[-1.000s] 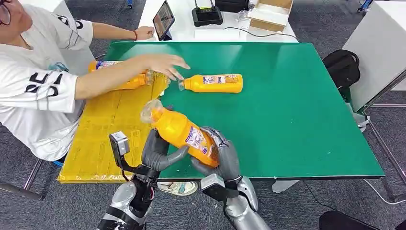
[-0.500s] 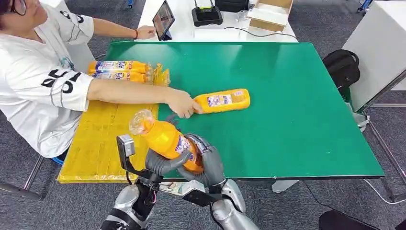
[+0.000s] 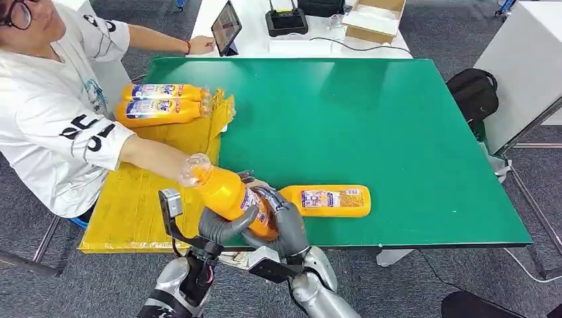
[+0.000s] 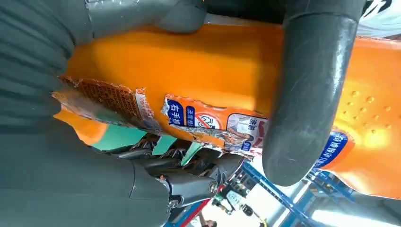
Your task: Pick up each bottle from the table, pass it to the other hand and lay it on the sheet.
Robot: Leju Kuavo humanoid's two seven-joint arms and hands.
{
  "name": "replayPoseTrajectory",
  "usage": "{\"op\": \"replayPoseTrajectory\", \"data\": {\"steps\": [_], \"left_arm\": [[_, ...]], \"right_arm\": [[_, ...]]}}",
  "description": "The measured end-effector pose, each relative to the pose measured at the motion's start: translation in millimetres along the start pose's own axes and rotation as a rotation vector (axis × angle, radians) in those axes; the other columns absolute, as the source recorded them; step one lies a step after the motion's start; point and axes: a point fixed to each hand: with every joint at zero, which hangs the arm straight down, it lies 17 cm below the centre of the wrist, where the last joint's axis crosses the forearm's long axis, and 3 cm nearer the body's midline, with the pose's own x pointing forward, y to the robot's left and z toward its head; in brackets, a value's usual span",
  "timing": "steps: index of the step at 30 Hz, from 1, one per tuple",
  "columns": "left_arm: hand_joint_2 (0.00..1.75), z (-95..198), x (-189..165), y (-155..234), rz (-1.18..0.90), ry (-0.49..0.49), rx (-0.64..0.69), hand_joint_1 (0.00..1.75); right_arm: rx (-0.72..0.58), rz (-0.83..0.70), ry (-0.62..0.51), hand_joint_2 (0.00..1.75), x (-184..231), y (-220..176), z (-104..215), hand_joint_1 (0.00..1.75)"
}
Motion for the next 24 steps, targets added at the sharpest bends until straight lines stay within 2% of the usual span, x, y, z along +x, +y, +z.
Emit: {"op": "replayPoseTrajectory", "data": {"steps": [15,16,17,18,24], "left_arm": [[1.75,0,2,4,0.001,-0.006,0.009,1.75],[1.75,0,2,4,0.001,-0.007,0.01,1.75],[1.75,0,2,4,0.001,-0.008,0.01,1.75],[1.75,1,2,4,0.002,-0.009,0.01,1.75],[1.75,-4,7,3,-0.018,-0.026,0.005,1.75]], "right_arm": [[0.012,-0.007,0.005,1.75,0,6,1,1.75],[0.012,-0.007,0.005,1.75,0,6,1,1.69],[0.012,-0.007,0.005,1.75,0,6,1,0.44],[0.013,-0.007,0.005,1.75,0,6,1,0.0],[0.048,-0.019,0.014,1.75,-1,18,7,0.0]]}}
